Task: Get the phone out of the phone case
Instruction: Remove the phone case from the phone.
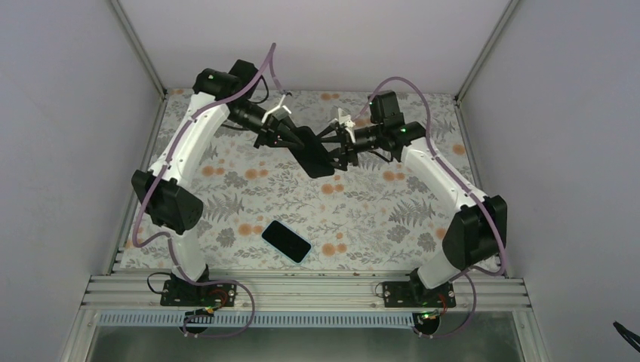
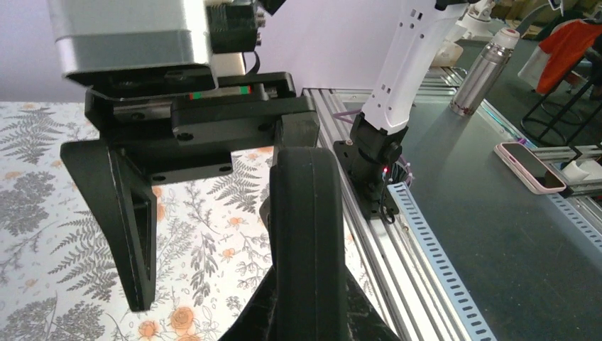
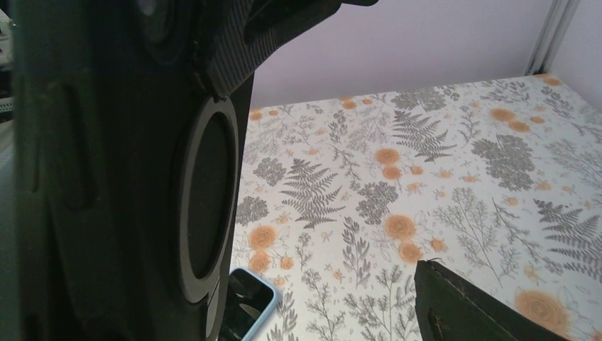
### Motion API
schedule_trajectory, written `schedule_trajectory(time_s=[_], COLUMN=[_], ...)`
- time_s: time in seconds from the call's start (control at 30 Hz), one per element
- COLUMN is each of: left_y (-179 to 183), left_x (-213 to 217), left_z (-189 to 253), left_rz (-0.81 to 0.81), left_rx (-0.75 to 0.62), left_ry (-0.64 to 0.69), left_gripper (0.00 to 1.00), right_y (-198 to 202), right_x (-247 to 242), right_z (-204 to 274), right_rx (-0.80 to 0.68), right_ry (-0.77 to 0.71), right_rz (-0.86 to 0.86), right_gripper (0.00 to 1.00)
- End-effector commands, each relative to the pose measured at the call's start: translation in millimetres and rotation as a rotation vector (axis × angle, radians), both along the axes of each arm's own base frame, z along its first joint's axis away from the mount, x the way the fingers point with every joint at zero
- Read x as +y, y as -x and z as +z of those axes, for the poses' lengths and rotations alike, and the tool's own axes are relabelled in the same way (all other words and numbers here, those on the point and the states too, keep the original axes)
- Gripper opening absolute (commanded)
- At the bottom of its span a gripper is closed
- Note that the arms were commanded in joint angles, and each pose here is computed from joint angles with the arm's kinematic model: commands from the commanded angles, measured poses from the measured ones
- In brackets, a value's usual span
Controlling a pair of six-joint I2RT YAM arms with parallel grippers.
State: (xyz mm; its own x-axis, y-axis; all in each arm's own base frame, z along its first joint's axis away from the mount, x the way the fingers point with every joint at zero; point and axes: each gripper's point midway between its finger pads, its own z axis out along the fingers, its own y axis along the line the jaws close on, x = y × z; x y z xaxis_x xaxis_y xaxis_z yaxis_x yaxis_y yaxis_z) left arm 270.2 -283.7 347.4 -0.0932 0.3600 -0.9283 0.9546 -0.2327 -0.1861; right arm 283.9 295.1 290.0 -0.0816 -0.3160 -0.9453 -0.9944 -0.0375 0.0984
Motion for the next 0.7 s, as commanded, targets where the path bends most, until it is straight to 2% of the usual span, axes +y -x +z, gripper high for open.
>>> schedule_trajectory(time_s=[0.0,0.07,0.13,0.33,0.5,0.6,0.63,0.67], left_y=[10,7,4,1,4,3,3,3], left_x=[-22,-23,-22,-15,-8,-7,-6,-5], left_z=[60,57,54,56,55,55,56,56], left_rz=[-0.129,-0.123,-0.114,-0.081,-0.066,-0.049,-0.043,-0.036], left_rx=[-0.174,-0.178,-0.183,-0.207,-0.224,-0.223,-0.223,-0.225], left_ry=[0.307,0.294,0.283,0.253,0.24,0.214,0.206,0.196], left_gripper=[0.02,0.02,0.02,0.02,0.02,0.03,0.06,0.14], right_y=[50,51,53,56,52,43,45,43], right_x=[57,65,75,84,75,71,66,62], right_z=[37,45,48,46,47,44,54,56], right_rx=[-0.031,-0.001,0.025,0.018,-0.015,-0.022,-0.046,-0.051], right_ry=[-0.164,-0.174,-0.176,-0.153,-0.141,-0.128,-0.136,-0.137], right_rz=[0.261,0.296,0.33,0.335,0.294,0.255,0.243,0.231], right_gripper=[0.75,0.75,0.68,0.26,0.04,0.03,0.03,0.03])
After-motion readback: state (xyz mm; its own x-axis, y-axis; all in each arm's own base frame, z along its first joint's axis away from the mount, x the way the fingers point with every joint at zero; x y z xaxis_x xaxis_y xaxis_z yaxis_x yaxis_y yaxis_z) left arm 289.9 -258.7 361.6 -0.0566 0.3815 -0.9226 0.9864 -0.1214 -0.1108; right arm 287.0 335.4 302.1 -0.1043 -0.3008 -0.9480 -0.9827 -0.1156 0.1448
